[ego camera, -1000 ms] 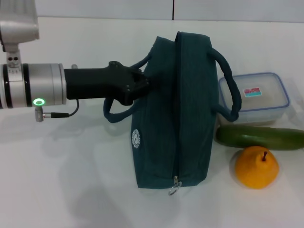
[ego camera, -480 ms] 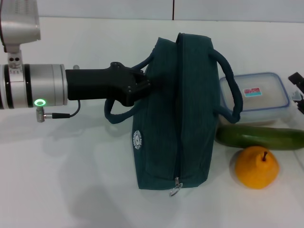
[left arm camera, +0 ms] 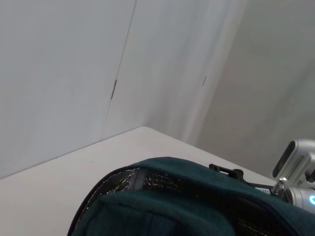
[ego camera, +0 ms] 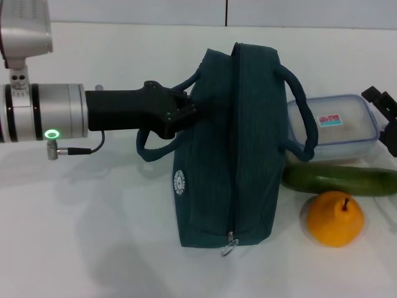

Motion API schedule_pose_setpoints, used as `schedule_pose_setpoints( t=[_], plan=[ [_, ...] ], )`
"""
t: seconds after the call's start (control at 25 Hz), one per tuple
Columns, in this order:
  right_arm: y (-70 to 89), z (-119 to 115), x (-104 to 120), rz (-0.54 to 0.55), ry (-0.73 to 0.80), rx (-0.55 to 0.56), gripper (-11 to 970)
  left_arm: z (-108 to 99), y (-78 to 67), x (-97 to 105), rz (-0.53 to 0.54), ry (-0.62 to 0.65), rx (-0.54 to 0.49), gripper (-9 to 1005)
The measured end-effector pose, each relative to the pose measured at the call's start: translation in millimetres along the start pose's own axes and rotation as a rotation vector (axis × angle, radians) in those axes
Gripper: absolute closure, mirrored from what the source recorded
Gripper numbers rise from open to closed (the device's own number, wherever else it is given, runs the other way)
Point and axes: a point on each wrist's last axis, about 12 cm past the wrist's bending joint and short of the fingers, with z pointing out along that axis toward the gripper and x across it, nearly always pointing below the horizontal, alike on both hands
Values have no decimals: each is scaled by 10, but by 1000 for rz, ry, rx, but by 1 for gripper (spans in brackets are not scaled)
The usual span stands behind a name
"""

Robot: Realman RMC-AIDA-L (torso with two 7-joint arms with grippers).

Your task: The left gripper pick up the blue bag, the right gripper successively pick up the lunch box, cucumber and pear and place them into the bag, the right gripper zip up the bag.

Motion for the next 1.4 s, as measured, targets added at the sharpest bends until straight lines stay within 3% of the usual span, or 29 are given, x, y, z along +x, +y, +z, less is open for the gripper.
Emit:
schedule_pose_setpoints(
  t=[0.28, 0.68, 0.92, 1.4],
  plan=[
    [24, 35, -4, 2, 4, -11, 134, -4, -2, 10, -2, 0, -1, 953],
    [30, 41, -6, 4, 2, -14, 251, -15, -5, 29, -6, 0, -4, 953],
    [38, 41, -5, 5, 1, -21, 473, -10, -1, 17, 5, 1, -2, 953],
    [36, 28, 7, -25, 8, -23, 751, -9, 2, 14, 11, 2, -4, 953]
  ],
)
